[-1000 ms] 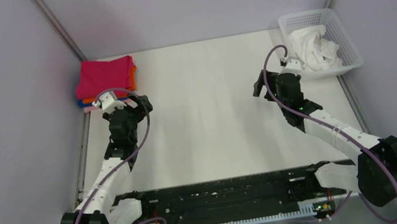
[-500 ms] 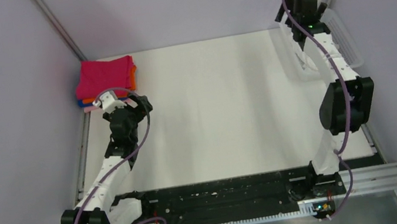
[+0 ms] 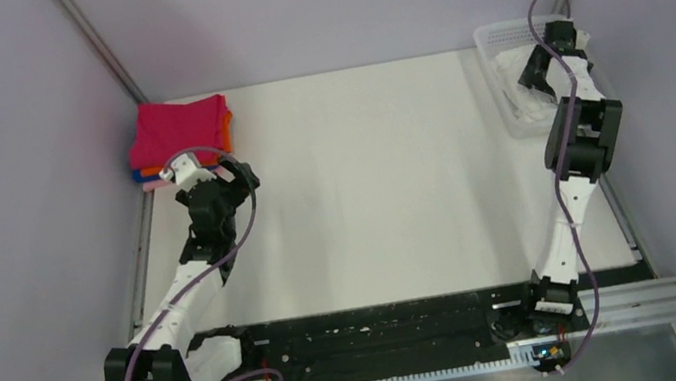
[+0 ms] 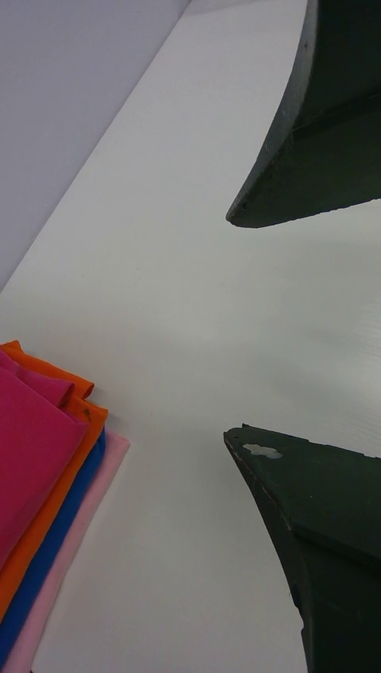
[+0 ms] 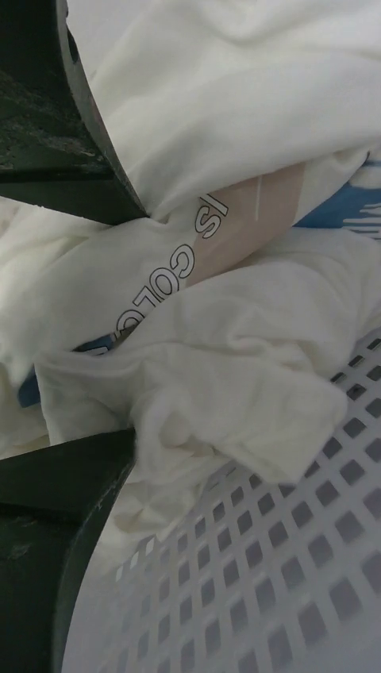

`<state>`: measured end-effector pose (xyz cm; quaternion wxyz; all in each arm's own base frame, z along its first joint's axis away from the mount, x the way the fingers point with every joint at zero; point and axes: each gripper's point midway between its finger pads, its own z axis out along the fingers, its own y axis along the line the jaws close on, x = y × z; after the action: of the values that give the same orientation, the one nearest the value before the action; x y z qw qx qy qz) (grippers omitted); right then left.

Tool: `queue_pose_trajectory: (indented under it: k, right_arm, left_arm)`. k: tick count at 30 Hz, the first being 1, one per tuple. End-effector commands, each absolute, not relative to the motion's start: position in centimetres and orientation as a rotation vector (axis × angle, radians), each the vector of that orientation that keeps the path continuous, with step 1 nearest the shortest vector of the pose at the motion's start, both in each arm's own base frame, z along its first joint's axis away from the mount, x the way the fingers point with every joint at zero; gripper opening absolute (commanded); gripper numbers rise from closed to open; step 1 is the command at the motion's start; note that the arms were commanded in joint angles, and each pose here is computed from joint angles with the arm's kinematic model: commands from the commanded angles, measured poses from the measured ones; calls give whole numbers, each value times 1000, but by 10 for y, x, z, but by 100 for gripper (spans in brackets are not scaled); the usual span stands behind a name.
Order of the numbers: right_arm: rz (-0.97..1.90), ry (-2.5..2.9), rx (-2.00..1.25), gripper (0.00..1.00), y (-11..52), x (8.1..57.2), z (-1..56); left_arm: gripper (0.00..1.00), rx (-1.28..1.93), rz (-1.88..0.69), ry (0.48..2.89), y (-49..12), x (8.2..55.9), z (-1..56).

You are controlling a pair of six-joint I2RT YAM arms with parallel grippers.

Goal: Fold and stack the t-shirts
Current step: Grab crumpled tshirt from bin with the right arm

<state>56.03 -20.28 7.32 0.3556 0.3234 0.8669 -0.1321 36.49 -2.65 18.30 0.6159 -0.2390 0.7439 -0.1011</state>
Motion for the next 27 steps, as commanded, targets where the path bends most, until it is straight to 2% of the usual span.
queue_pose_trajectory:
  k: [1,3,5,6,7,9,11,12,16,21,27]
  right_arm:
    - [-308,2297,839,95,-193,565,50]
    - [-293,2333,841,89,-191,563,35]
    - [-264,2354,832,78,-187,564,30]
    - [-237,2351,820,66,-185,567,33]
    - [-212,2343,811,48,-183,571,40]
    - [-194,2288,798,20,-184,580,68]
    - [-182,2215,765,4,-185,587,108]
    - [-180,2173,748,0,-186,589,132]
    - [-126,1996,648,0,-179,589,234]
    - [70,1753,501,0,-140,572,366]
    - [373,1554,295,0,-65,533,472]
  left_arm:
    - [99,-551,-235,1636,-23,372,210]
    - [99,-562,-232,1635,-22,373,210]
    - [99,-565,-221,1635,-21,374,209]
    - [99,-567,-220,1637,-20,374,210]
    - [99,-567,-223,1640,-21,374,212]
    - [99,-565,-236,1637,-23,373,216]
    - [99,-563,-260,1627,-25,371,220]
    - [99,-557,-273,1623,-27,370,221]
    - [99,-532,-317,1615,-33,365,231]
    - [99,-519,-370,1570,-36,351,249]
    - [99,-509,-427,1518,-39,331,265]
